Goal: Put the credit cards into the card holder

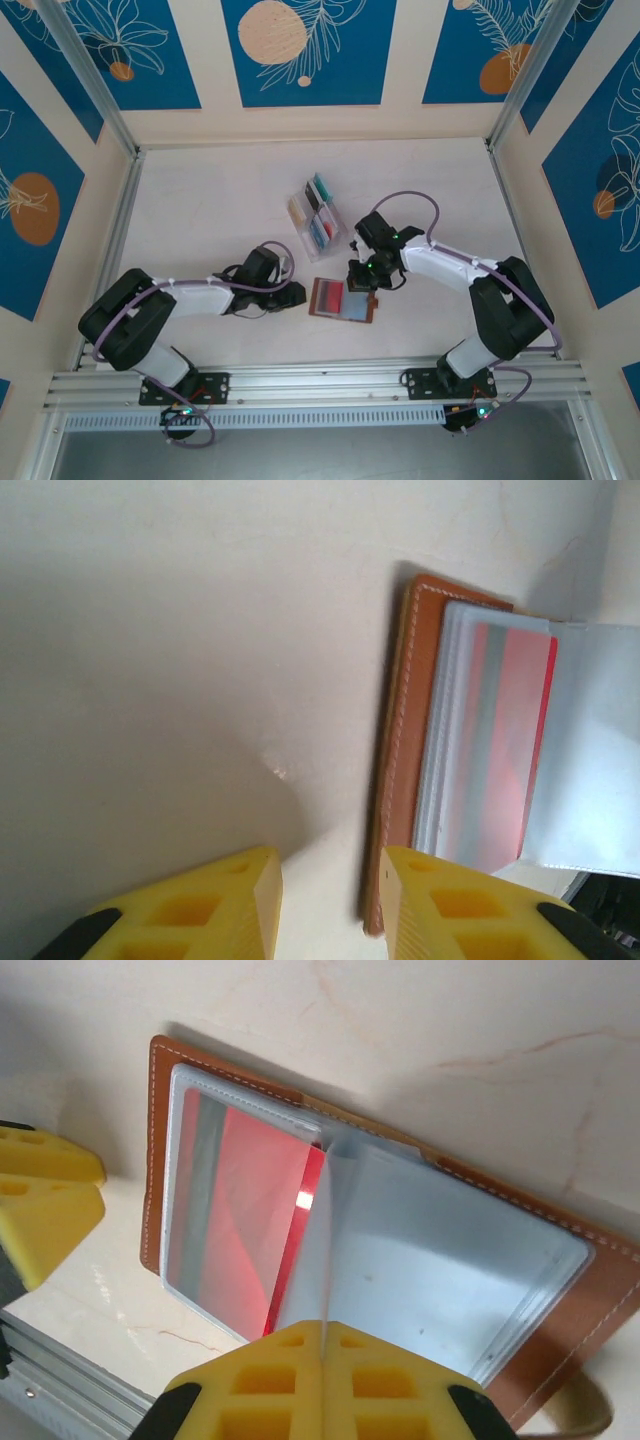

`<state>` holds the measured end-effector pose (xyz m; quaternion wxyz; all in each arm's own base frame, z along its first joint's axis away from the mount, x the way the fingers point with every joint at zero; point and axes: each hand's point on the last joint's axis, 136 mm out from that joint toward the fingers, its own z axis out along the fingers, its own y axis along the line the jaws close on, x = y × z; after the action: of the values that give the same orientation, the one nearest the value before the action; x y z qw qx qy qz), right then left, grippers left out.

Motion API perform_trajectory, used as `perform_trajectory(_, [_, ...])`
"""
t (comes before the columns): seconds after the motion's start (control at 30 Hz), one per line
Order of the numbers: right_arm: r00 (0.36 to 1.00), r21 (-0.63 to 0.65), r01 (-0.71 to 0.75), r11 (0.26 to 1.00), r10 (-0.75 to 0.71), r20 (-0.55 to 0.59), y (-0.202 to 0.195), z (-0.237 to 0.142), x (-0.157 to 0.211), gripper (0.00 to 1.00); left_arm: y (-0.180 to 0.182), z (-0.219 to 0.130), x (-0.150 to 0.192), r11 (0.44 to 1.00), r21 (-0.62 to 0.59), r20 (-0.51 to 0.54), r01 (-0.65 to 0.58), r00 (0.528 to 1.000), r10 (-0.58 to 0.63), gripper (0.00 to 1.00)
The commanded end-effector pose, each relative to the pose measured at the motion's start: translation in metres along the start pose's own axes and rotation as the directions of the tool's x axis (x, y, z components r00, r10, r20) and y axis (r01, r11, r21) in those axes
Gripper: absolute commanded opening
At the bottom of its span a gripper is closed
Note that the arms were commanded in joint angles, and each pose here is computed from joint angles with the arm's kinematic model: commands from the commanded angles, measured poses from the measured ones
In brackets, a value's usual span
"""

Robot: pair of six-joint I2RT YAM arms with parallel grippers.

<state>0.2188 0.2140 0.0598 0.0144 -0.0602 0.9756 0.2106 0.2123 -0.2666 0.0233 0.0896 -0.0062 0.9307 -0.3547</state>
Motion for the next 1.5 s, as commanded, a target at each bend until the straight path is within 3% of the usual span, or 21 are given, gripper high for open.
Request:
perform_trajectory(0.0, [1.000, 0.041, 0.018, 0.999, -0.018, -0.006, -0.005, -0.010, 0.002, 0.00, 0.040, 0.002, 0.030, 0.989, -0.149, -0.095, 0.022, 0.995, -0.037, 0.33])
perform_trajectory(0.13, [0.999, 0.022, 0.035, 0.999, -0.035, -0.013, 0.003, -0.011, 0.000, 0.00, 0.036, 0.005, 0.028, 0.991, -0.131, -0.100, 0.015, 0.995, -0.029, 0.31])
perform_trajectory(0.5, [0.997, -0.047, 0.047, 0.998, -0.050, -0.052, 0.037, 0.003, -0.012, 0.10, 0.026, 0.035, 0.036, 0.996, -0.089, -0.157, 0.002, 0.988, -0.016, 0.11])
perform_trajectory(0.77, [0.994, -0.057, 0.059, 0.997, -0.064, -0.090, 0.057, 0.028, -0.016, 0.17, 0.014, 0.055, 0.043, 0.998, -0.060, -0.176, 0.005, 0.984, -0.015, 0.11])
perform_trajectory(1.03, [0.989, -0.151, 0.055, 0.987, -0.074, -0.126, 0.082, 0.042, -0.004, 0.36, 0.015, 0.060, 0.045, 0.998, -0.051, -0.171, 0.030, 0.984, -0.038, 0.11])
perform_trajectory(1.17, [0.990, -0.148, 0.041, 0.988, -0.061, -0.131, 0.078, 0.051, -0.003, 0.43, 0.018, 0.057, 0.044, 0.997, -0.048, -0.158, 0.053, 0.986, -0.060, 0.11])
perform_trajectory(1.47, [0.987, -0.101, 0.030, 0.994, -0.045, -0.152, 0.060, 0.078, 0.005, 0.48, 0.037, 0.033, 0.042, 0.993, -0.047, -0.109, 0.105, 0.988, -0.110, 0.11])
